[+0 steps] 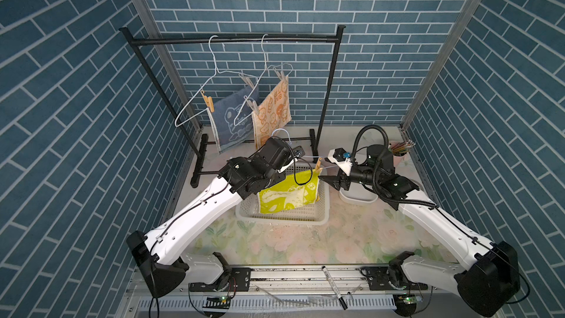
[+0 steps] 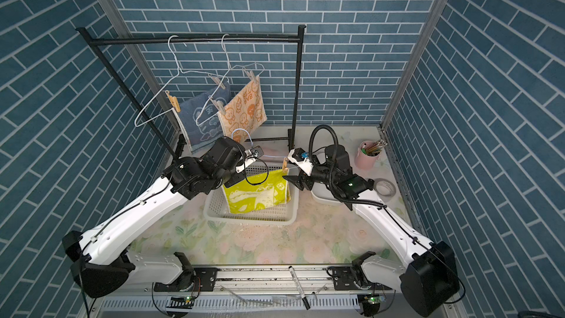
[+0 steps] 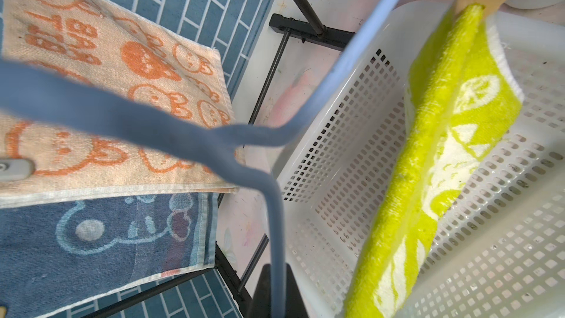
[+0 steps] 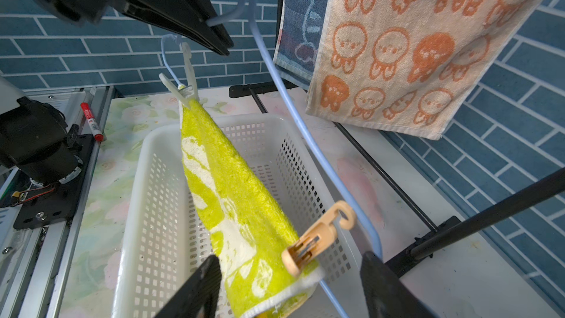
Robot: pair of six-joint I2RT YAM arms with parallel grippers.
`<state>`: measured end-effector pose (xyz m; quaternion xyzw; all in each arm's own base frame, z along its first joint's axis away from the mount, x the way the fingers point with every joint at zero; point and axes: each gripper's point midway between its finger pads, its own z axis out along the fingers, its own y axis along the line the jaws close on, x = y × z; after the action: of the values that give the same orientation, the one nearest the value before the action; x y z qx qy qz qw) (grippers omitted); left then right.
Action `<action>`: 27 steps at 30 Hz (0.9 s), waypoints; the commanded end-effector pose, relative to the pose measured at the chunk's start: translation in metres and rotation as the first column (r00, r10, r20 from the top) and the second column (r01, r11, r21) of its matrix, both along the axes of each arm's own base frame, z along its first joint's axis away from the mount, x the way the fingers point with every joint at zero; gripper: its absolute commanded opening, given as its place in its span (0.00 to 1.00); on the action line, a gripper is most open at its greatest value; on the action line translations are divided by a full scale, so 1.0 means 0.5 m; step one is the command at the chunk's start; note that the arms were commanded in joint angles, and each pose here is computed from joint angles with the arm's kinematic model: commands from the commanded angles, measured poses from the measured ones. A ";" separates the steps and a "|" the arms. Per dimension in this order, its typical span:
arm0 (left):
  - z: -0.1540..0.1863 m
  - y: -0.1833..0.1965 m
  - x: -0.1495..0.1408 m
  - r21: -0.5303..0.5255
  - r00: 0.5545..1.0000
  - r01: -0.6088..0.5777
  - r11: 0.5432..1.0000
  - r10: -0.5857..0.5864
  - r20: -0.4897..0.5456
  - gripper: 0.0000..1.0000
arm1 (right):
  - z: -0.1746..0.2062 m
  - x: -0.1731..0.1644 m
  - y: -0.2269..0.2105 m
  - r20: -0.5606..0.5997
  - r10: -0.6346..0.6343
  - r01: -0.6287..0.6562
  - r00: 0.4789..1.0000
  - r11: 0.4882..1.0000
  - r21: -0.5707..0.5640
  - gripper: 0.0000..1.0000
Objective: Remove the clothespins securing towels to the hanger
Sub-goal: Remove the clothespin from the hanger.
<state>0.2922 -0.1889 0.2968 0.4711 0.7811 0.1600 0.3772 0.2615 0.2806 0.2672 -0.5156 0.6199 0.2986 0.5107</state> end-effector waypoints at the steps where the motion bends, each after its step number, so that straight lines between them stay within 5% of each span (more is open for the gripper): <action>1: 0.017 -0.008 0.003 -0.085 1.000 -0.008 0.996 0.010 0.024 0.00 | -0.005 0.004 0.021 0.088 0.036 -0.038 0.995 0.999 0.022 0.73; 17: -0.012 -0.012 0.006 -0.073 1.000 0.003 0.997 -0.003 0.001 0.00 | -0.045 0.059 0.039 0.171 -0.065 0.055 0.983 0.997 0.060 0.75; 27: -0.011 0.005 0.012 -0.086 1.000 -0.030 0.996 0.030 -0.001 0.00 | -0.057 -0.015 0.044 0.129 0.117 -0.116 0.985 0.993 -0.018 0.72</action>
<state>0.2974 -0.1908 0.2834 0.4618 0.7898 0.1399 0.3787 0.2728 0.3019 0.2306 -0.5297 0.5875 0.2864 0.5406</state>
